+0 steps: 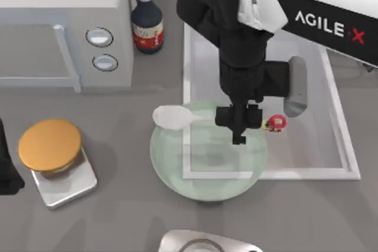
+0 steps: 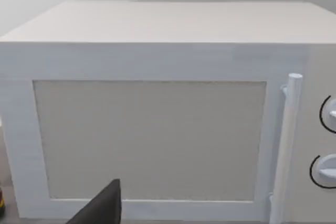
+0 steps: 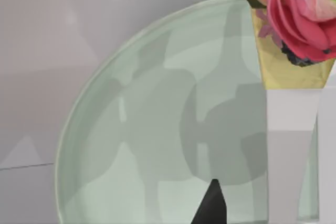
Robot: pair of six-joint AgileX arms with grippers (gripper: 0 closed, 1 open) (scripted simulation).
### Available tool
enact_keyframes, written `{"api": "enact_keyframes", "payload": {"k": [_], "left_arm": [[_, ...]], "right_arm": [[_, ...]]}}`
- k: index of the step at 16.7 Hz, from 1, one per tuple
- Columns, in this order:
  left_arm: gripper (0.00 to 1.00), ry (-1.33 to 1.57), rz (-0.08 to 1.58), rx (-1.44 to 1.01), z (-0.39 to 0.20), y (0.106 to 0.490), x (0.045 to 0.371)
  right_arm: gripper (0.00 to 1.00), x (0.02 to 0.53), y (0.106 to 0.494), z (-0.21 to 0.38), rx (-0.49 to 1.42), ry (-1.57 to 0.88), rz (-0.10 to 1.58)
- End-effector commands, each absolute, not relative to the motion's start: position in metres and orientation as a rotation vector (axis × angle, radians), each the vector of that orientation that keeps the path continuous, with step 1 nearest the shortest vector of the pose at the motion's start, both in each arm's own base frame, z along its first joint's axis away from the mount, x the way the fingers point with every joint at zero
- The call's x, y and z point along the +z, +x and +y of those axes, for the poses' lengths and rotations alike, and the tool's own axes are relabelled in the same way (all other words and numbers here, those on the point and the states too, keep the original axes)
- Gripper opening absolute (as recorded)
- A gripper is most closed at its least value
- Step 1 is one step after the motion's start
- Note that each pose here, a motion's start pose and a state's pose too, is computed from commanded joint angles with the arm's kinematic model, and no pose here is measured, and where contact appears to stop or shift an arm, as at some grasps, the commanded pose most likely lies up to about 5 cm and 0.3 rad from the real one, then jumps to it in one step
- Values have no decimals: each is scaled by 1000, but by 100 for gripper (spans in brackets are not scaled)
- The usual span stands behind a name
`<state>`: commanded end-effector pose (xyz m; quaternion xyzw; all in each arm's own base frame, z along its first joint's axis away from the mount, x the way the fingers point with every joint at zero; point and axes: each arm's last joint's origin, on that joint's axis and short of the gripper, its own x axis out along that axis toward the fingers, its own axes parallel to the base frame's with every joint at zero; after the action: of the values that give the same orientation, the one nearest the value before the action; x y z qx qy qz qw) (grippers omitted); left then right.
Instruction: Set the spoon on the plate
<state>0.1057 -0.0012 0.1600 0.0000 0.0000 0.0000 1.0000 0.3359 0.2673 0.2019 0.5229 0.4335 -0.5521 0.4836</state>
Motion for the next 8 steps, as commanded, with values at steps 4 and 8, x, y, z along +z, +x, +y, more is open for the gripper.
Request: {"api": "enact_keyframes", "payload": {"k": [4, 8], "left_arm": [[100, 0, 0, 0, -1, 106, 160], [100, 0, 0, 0, -1, 106, 160]], "right_arm": [[0, 211, 338, 259, -1346, 1309, 1032], [0, 212, 341, 263, -1299, 1335, 1051]]}}
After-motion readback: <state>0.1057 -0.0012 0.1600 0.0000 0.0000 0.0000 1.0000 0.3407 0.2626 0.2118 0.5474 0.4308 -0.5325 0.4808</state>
